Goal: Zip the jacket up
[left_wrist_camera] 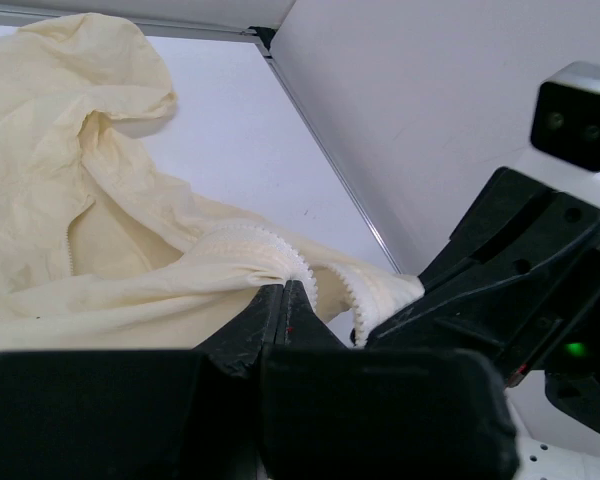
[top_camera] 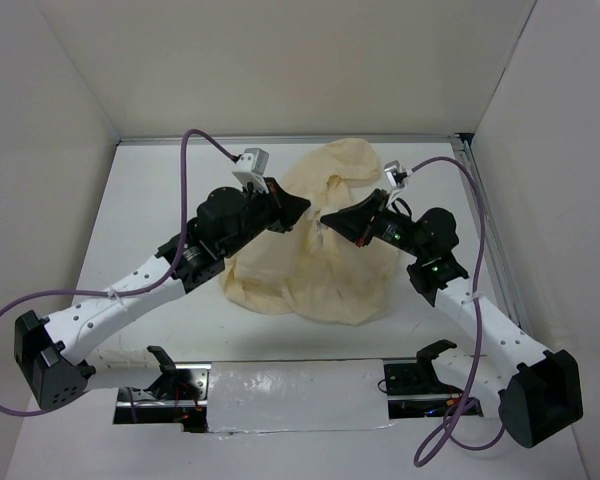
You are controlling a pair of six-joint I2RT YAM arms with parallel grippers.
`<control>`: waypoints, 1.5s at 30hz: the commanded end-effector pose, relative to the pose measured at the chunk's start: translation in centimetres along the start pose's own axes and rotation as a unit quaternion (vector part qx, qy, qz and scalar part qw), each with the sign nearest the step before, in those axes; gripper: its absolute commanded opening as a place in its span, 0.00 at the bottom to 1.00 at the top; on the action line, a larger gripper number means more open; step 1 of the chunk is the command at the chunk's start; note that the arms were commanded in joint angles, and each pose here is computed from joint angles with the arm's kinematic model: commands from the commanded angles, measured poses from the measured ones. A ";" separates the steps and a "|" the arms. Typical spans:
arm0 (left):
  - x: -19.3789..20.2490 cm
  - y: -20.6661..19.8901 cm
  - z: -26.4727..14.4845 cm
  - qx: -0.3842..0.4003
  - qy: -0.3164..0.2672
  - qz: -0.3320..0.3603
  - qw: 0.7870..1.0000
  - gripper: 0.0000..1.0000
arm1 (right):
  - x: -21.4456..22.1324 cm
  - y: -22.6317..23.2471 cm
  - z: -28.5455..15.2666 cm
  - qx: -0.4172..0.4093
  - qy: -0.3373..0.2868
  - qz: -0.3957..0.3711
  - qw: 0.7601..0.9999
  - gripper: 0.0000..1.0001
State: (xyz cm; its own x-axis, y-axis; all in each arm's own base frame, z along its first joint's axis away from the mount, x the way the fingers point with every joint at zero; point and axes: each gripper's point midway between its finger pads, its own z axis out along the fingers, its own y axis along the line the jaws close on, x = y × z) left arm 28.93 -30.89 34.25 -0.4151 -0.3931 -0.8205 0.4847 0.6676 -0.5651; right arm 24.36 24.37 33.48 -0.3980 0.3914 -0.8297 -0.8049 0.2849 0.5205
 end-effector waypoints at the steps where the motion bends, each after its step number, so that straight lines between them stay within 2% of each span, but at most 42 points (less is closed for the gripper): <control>1: -2.3 -1.9 -0.6 0.034 -0.036 -0.025 0.998 0.00 | -0.1 0.5 -0.2 -0.009 -0.017 0.006 1.000 0.00; 9: -1.1 -1.2 -0.6 0.016 -0.020 -0.081 0.996 0.00 | 0.6 0.7 -0.3 -0.020 -0.045 0.036 0.998 0.00; 14: -0.6 -1.0 -0.4 0.017 -0.015 -0.084 0.996 0.00 | 0.2 -0.1 -0.2 -0.002 -0.071 0.047 0.996 0.00; 26: -0.3 -0.7 -0.5 0.013 -0.018 -0.090 0.996 0.00 | 0.7 -1.3 0.1 0.016 -0.072 0.070 0.995 0.00; 35: -0.6 -0.3 -0.7 0.002 -0.026 -0.101 0.995 0.00 | 1.5 -0.7 -0.3 0.005 -0.066 0.080 0.995 0.00; 45: 0.3 0.1 -0.8 -0.006 -0.018 -0.147 0.989 0.00 | 1.5 0.0 -0.2 -0.022 -0.099 0.116 0.988 0.00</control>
State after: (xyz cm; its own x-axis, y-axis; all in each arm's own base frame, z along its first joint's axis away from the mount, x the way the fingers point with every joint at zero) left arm 28.08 -30.81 31.82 -0.5377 -0.5216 -0.6625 0.3388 0.5859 -0.7362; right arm 24.49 24.78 29.70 -0.5278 0.5548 -0.6431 -0.6666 0.1986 0.7184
